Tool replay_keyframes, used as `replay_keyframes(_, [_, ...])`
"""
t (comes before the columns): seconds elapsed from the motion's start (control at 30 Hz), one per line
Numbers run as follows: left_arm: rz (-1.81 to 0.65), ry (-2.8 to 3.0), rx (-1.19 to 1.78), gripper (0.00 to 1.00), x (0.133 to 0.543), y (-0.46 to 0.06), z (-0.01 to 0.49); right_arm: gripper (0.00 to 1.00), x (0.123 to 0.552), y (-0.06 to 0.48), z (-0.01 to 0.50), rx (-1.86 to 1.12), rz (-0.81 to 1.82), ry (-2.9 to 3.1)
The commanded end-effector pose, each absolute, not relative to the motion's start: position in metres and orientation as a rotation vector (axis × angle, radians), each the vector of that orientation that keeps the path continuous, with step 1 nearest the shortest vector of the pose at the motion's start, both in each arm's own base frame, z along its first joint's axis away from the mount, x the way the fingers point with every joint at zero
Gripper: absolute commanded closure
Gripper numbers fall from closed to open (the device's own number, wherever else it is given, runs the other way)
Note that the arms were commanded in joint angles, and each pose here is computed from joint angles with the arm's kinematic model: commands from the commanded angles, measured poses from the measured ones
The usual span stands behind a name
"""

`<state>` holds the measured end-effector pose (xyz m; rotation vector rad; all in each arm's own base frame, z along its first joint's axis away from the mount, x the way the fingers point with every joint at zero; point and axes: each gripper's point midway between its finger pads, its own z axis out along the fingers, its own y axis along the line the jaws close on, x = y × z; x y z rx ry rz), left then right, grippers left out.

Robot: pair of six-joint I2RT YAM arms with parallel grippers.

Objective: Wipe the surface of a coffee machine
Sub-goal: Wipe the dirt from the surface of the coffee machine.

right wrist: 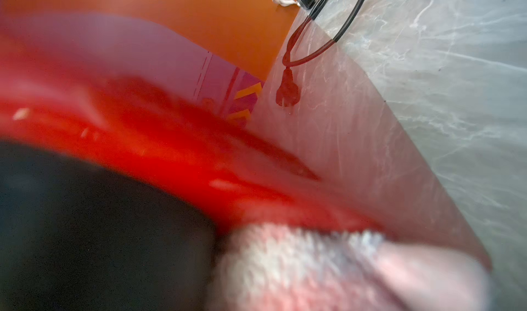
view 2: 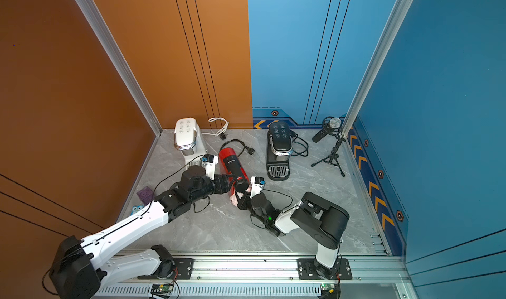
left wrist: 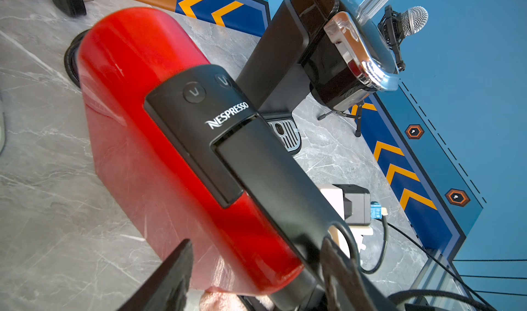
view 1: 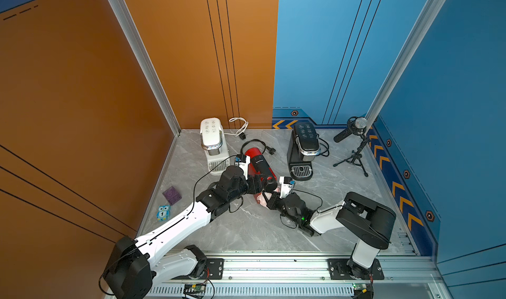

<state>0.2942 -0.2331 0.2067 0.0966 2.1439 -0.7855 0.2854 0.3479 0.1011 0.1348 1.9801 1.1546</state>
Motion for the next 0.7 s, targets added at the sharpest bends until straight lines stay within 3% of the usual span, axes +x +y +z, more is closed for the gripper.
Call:
replay_keyframes(0.0, [-0.695,2.320,0.133,0.29,0.274,-0.223,0.157,1.00,0.297,0.361,0.115,0.122,1.190,1.940])
replay_keyframes(0.4, [-0.698,2.330,0.136,0.29,0.273,-0.224,0.154,1.00,0.293,0.338,-0.011,0.246,1.006,2.171])
replay_keyframes(0.67, [-0.711,2.238,0.128,0.27,0.274,-0.211,0.190,1.00,0.278,0.326,0.019,0.193,0.968,2.165])
